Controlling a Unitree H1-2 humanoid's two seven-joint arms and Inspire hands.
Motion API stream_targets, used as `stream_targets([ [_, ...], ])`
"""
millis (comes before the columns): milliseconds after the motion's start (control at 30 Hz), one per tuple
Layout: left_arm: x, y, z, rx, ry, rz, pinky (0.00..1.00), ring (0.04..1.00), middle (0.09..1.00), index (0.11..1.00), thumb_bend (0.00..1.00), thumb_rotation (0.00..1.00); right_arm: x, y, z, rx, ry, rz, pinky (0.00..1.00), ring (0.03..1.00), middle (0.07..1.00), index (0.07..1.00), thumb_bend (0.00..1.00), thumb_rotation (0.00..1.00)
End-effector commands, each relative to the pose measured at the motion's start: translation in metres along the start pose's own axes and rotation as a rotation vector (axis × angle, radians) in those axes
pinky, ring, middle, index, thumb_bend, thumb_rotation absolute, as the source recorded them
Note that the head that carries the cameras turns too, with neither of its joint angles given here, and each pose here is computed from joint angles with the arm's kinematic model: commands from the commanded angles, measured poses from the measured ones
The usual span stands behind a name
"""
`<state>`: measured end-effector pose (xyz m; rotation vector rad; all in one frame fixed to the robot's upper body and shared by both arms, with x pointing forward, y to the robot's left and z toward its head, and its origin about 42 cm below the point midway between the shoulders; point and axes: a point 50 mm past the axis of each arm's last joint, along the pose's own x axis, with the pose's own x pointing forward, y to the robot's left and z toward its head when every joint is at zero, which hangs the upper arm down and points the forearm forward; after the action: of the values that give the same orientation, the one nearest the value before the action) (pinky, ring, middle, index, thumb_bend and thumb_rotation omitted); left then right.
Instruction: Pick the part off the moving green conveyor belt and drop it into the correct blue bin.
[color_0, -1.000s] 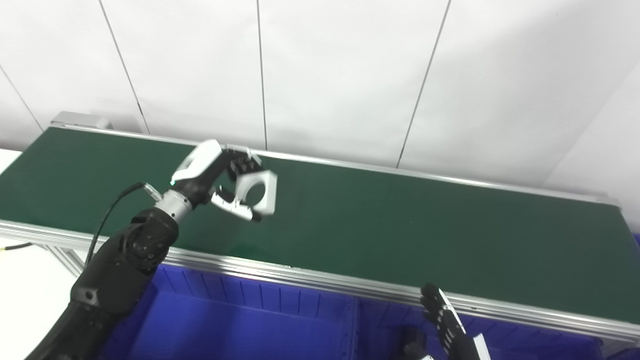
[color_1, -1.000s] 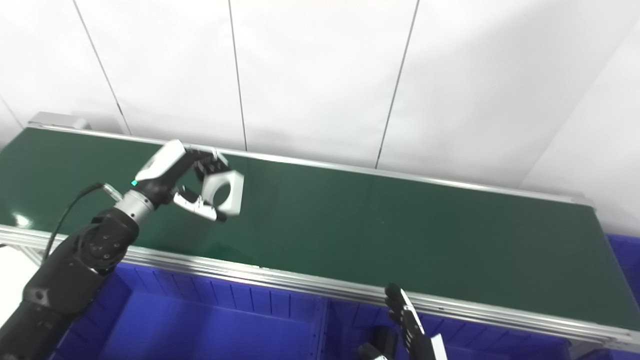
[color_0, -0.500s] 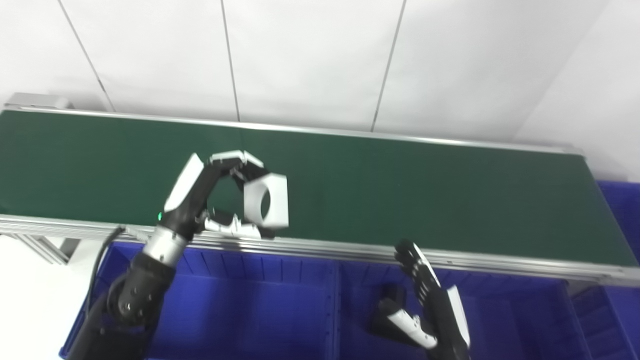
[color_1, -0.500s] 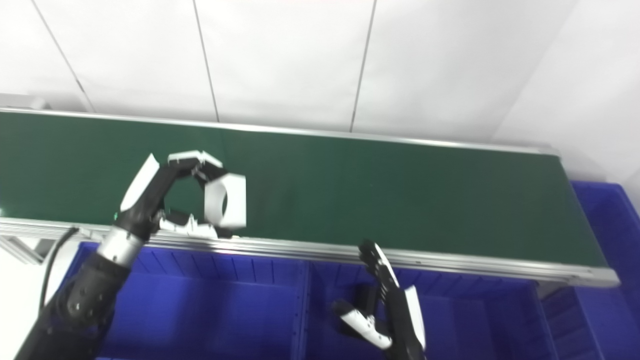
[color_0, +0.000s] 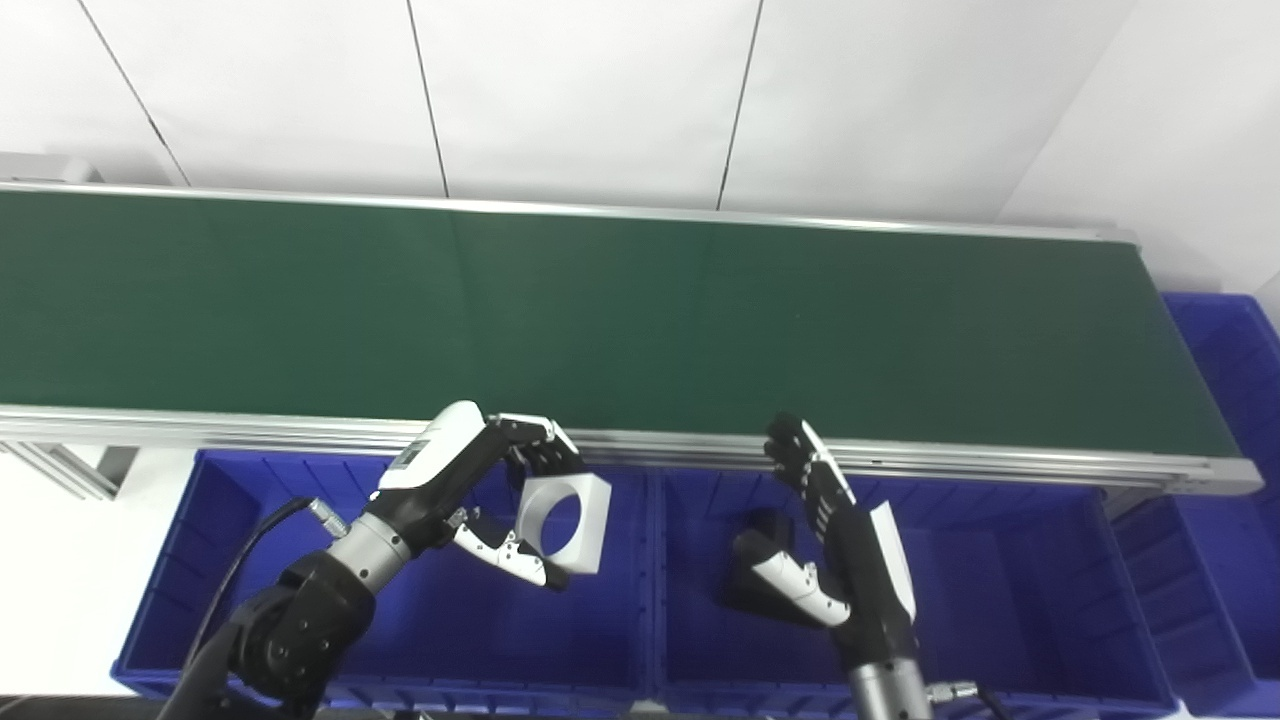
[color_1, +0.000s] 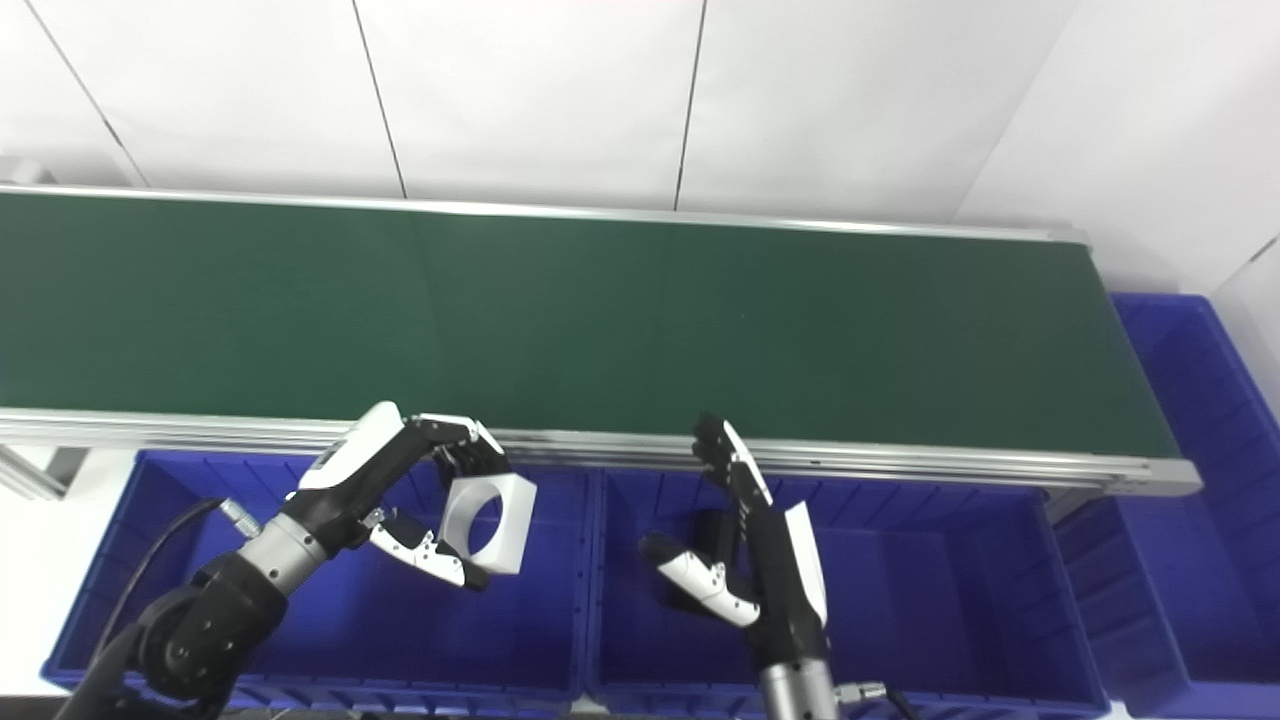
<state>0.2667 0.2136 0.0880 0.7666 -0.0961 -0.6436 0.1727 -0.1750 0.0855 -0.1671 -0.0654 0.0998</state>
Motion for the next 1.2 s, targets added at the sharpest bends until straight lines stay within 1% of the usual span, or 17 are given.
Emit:
stream_targets([
  [0,0.009,0.011,0.003,0.049,0.010,-0.020,0.42,0.396,0.485,0.530,0.49,0.00,0.003,-0.001,0.013,0.005,-0.044,-0.015,0.88,0.887,0.903,0.927,0.77,0.68],
  [133,0.017,0.006,-0.001,0.100,0.090,-0.099,0.44,0.407,0.482,0.538,0.50,0.00,0.003,-0.001,0.013,0.010,-0.040,-0.014,0.90,0.892,0.903,0.927,0.77,0.69],
  [233,0.022,0.002,-0.004,0.156,0.163,-0.169,0.42,0.397,0.472,0.554,0.49,0.00,0.003,-0.002,0.013,0.005,-0.039,-0.014,0.92,0.897,0.902,0.930,0.77,0.70],
  [267,0.023,0.001,-0.005,0.178,0.185,-0.189,0.48,0.416,0.495,0.534,0.50,0.00,0.004,-0.002,0.012,0.005,-0.039,-0.015,0.92,0.898,0.902,0.931,0.77,0.70],
  [300,0.024,0.000,-0.005,0.192,0.199,-0.200,0.51,0.524,0.496,0.516,0.51,0.00,0.004,-0.002,0.012,0.005,-0.039,-0.015,0.92,0.898,0.902,0.931,0.77,0.71],
  [333,0.024,0.000,-0.004,0.204,0.219,-0.215,0.53,0.579,0.497,0.507,0.51,0.00,0.004,-0.002,0.012,0.005,-0.040,-0.016,0.92,0.898,0.903,0.931,0.77,0.71],
  [367,0.025,0.000,-0.002,0.212,0.244,-0.229,0.57,0.642,0.636,0.502,0.51,0.02,0.004,-0.002,0.012,0.007,-0.039,-0.014,0.92,0.895,0.901,0.930,0.77,0.71],
  [400,0.025,-0.001,0.000,0.220,0.260,-0.241,0.59,0.677,0.702,0.650,0.55,0.01,0.004,-0.002,0.012,0.005,-0.039,-0.013,0.92,0.896,0.902,0.930,0.77,0.71],
  [467,0.027,-0.001,0.003,0.229,0.288,-0.265,0.64,0.737,0.788,0.810,0.59,0.00,0.005,-0.002,0.012,0.004,-0.039,-0.012,0.91,0.896,0.902,0.932,0.77,0.71],
  [500,0.027,-0.001,0.004,0.237,0.302,-0.280,0.66,0.763,0.812,0.842,0.59,0.01,0.005,-0.003,0.011,0.002,-0.041,-0.013,0.91,0.895,0.902,0.931,0.77,0.71],
  [567,0.029,-0.001,0.004,0.274,0.325,-0.317,0.78,0.857,0.884,0.897,0.60,0.18,0.005,-0.003,0.011,0.004,-0.044,-0.013,0.91,0.891,0.900,0.929,0.77,0.71],
  [633,0.030,-0.002,0.004,0.290,0.332,-0.337,0.81,0.884,0.905,0.915,0.61,0.25,0.005,-0.002,0.010,0.006,-0.042,-0.013,0.91,0.892,0.900,0.929,0.77,0.71],
  [767,0.024,0.001,0.005,0.257,0.305,-0.317,0.86,0.957,0.973,0.974,0.73,0.45,0.005,-0.002,0.011,0.004,-0.043,-0.012,0.91,0.893,0.901,0.930,0.77,0.71],
  [833,0.018,0.006,0.009,0.173,0.255,-0.285,0.88,0.969,0.987,0.988,0.82,0.53,0.004,-0.001,0.011,0.004,-0.042,-0.015,0.91,0.893,0.903,0.930,0.77,0.71],
  [900,0.012,0.010,0.012,0.069,0.216,-0.256,0.89,0.970,0.992,0.995,0.87,0.57,0.003,-0.001,0.012,0.006,-0.041,-0.017,0.91,0.893,0.902,0.929,0.77,0.71],
  [1033,-0.011,0.015,0.022,-0.163,0.084,-0.119,0.80,0.905,0.946,0.956,0.95,0.60,0.000,0.000,0.013,0.011,-0.036,-0.018,0.90,0.892,0.902,0.927,0.78,0.70],
  [1167,-0.033,0.003,0.032,-0.436,-0.078,0.021,0.78,0.892,0.931,0.923,0.94,0.57,-0.004,0.000,0.014,0.010,-0.019,-0.010,0.89,0.894,0.905,0.926,0.79,0.68],
])
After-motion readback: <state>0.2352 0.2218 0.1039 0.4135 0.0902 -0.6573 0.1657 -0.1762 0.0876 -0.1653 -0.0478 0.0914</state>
